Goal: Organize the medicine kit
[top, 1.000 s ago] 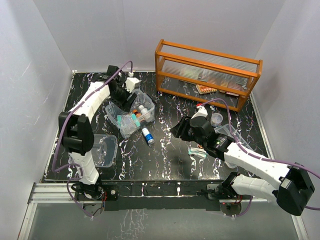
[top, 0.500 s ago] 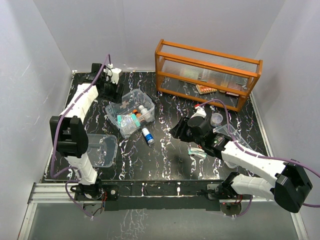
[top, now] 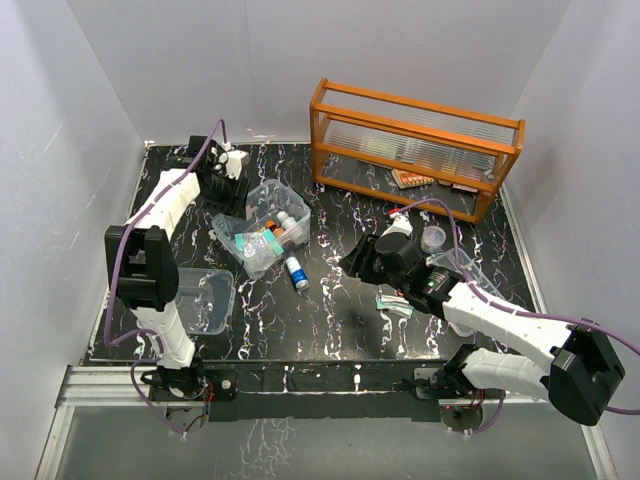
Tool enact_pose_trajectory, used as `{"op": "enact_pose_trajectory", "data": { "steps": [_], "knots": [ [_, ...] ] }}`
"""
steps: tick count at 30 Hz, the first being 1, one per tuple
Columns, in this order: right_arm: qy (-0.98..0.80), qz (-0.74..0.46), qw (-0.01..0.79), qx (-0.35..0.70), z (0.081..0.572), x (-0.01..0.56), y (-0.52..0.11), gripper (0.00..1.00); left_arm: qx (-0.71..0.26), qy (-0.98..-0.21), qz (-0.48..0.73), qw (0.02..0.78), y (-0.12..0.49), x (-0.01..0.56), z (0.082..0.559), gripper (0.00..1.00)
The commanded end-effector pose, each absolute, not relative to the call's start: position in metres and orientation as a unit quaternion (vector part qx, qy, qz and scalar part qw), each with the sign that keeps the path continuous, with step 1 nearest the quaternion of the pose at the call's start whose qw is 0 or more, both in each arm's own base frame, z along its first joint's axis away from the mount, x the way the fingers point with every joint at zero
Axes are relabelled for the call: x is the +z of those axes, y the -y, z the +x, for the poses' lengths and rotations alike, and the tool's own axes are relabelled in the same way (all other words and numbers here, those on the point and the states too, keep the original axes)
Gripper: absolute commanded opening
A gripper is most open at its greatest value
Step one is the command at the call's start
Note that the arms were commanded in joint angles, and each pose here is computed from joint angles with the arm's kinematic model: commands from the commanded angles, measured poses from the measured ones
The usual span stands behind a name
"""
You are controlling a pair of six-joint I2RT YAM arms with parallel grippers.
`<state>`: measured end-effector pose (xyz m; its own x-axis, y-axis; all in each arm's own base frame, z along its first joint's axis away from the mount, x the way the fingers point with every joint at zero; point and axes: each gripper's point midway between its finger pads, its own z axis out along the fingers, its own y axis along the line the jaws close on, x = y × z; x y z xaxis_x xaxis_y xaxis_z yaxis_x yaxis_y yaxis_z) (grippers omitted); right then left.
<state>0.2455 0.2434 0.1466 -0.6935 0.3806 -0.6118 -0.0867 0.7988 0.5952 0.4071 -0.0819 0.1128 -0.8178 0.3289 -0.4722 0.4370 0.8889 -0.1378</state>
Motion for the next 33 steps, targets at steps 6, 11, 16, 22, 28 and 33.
{"op": "enact_pose_trajectory", "data": {
  "steps": [6, 11, 16, 22, 28, 33],
  "knots": [
    [-0.854, 0.094, 0.397, 0.324, 0.251, 0.161, -0.247, 0.43, -0.192, -0.949, 0.162, 0.189, 0.104, 0.127, 0.354, 0.54],
    [-0.853, 0.095, 0.397, 0.325, 0.251, 0.161, -0.248, 0.43, -0.171, -0.950, 0.152, 0.214, 0.099, 0.141, 0.354, 0.53],
    [-0.854, 0.097, 0.395, 0.324, 0.251, 0.159, -0.248, 0.43, -0.151, -0.929, 0.153, 0.301, 0.095, 0.187, 0.369, 0.55],
    [-0.854, 0.102, 0.394, 0.323, 0.252, 0.157, -0.247, 0.43, -0.169, -0.885, 0.165, 0.402, 0.117, 0.234, 0.367, 0.56],
    [-0.856, 0.102, 0.391, 0.323, 0.252, 0.155, -0.248, 0.43, -0.144, -0.902, 0.197, 0.356, 0.136, 0.209, 0.355, 0.51],
    [-0.855, 0.105, 0.393, 0.320, 0.252, 0.154, -0.246, 0.43, -0.113, -0.920, 0.207, 0.314, 0.142, 0.167, 0.351, 0.55]
  ]
}}
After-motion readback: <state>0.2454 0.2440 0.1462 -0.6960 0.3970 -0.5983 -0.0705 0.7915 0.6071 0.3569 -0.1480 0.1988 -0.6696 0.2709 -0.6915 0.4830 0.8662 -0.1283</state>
